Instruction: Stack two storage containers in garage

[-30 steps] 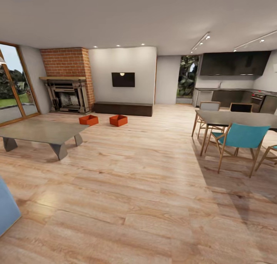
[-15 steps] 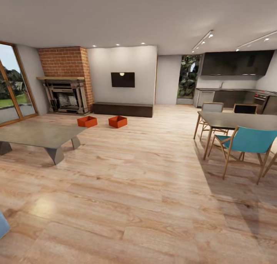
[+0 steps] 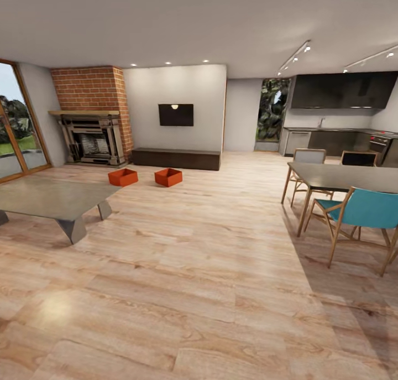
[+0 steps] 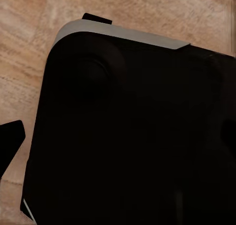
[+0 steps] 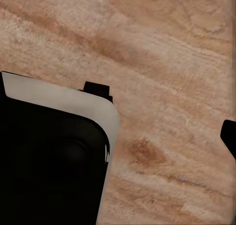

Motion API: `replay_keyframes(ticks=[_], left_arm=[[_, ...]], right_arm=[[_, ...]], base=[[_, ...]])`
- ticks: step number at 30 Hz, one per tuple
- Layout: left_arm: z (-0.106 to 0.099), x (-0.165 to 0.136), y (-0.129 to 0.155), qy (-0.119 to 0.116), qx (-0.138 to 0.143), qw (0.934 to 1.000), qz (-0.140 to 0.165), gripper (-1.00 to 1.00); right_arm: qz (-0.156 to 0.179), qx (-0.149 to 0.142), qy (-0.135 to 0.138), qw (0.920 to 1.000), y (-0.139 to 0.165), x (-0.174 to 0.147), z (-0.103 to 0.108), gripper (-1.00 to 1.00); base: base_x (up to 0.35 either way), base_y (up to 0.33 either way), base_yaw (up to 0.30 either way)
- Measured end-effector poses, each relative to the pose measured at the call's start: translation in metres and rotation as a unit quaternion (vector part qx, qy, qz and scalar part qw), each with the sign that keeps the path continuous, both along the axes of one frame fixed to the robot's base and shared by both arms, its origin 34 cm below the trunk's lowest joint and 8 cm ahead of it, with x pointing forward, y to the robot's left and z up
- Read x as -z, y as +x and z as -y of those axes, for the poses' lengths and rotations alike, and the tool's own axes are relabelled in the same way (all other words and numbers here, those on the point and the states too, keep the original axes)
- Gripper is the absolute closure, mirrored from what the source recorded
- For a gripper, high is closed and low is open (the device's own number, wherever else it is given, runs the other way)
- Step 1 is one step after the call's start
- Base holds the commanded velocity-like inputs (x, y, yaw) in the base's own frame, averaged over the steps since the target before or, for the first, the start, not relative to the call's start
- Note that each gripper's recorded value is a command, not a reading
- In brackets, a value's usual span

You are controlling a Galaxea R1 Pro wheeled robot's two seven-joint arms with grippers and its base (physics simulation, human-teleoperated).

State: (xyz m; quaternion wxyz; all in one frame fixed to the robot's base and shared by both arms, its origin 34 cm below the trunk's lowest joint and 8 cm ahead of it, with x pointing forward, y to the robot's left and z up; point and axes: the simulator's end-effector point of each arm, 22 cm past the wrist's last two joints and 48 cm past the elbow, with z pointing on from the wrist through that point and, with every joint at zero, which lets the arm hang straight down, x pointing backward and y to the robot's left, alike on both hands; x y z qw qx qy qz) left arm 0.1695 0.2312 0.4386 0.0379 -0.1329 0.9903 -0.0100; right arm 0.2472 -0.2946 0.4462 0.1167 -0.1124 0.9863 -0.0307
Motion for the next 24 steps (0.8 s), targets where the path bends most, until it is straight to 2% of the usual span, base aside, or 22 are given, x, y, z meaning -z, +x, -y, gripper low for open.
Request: replay_keyframes(ticks=[24], left_arm=[[0.0,0.0,0.0,0.0,0.0,1.0,0.0,-1.0]], right_arm=[[0.005,0.009,0.001,0.9999,0.002,-0.0005,0.0004,-1.0]], base=[[0.322,0.0,-0.01]])
